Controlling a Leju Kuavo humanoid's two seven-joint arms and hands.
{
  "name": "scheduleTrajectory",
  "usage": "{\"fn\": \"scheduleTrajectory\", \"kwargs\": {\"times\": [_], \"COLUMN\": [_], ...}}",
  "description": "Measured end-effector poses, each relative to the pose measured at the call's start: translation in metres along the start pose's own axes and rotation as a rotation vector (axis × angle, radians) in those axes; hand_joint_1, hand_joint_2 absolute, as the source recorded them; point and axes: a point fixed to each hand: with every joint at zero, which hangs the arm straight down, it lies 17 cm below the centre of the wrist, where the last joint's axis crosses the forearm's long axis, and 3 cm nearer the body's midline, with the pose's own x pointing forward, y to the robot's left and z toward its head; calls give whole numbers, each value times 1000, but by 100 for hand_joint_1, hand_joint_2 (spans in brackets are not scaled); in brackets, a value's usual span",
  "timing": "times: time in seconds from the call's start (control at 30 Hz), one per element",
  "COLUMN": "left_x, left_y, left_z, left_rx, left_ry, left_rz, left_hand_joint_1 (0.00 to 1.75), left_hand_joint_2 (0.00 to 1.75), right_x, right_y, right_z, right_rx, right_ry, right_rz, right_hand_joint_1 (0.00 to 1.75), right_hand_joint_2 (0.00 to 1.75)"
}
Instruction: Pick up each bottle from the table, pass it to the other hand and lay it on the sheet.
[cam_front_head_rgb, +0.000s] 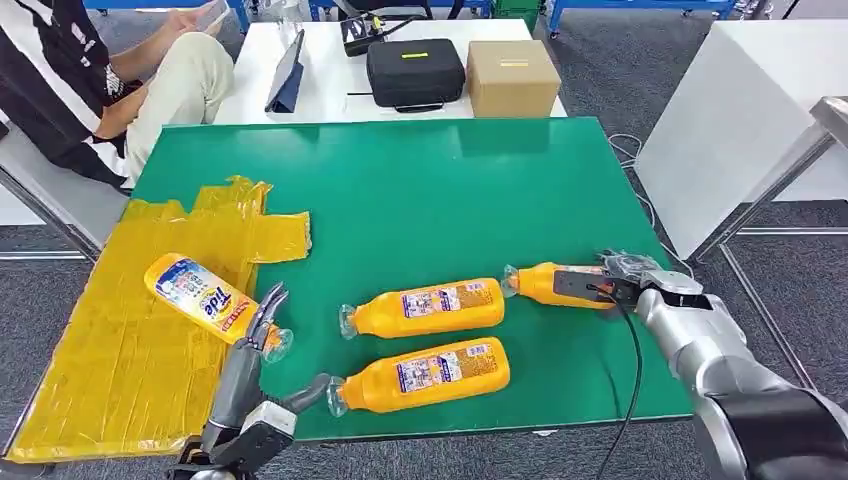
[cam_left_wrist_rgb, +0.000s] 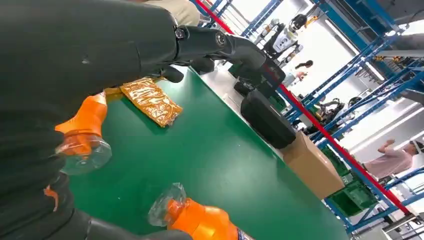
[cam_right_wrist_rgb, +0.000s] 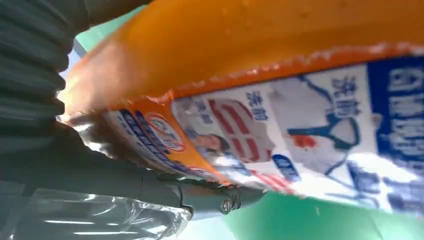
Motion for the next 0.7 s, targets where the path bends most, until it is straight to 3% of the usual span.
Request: {"fn": "scheduleTrajectory", "kwargs": {"times": [0.03,0.1,0.23,0.4,0.7], "left_x": [0,-1,-2,-3,-8], "left_y": [-1,-2,-7,-13,-16], "left_z": [-1,-2,-3,-6,-7], "left_rx": [0,-2,-14,-34,-43], "left_ry": [2,5,10,13,37], "left_rz": [2,4,15,30,46], "left_hand_joint_1": [0,0,0,0,0], "left_hand_joint_2": [175,175,175,175,175], "right_x": [0,1,2,-3,-11], "right_y": [2,4,7,14,6], "right_z": [1,1,1,1,-1], "right_rx": [15,23,31,14,-207], "right_ry": [0,-5,-13,-19,22], "right_rz": [-4,-11,-23,-36,-87], "right_hand_joint_1": [145,157,171,175,175], "right_hand_joint_2": [175,175,175,175,175]}}
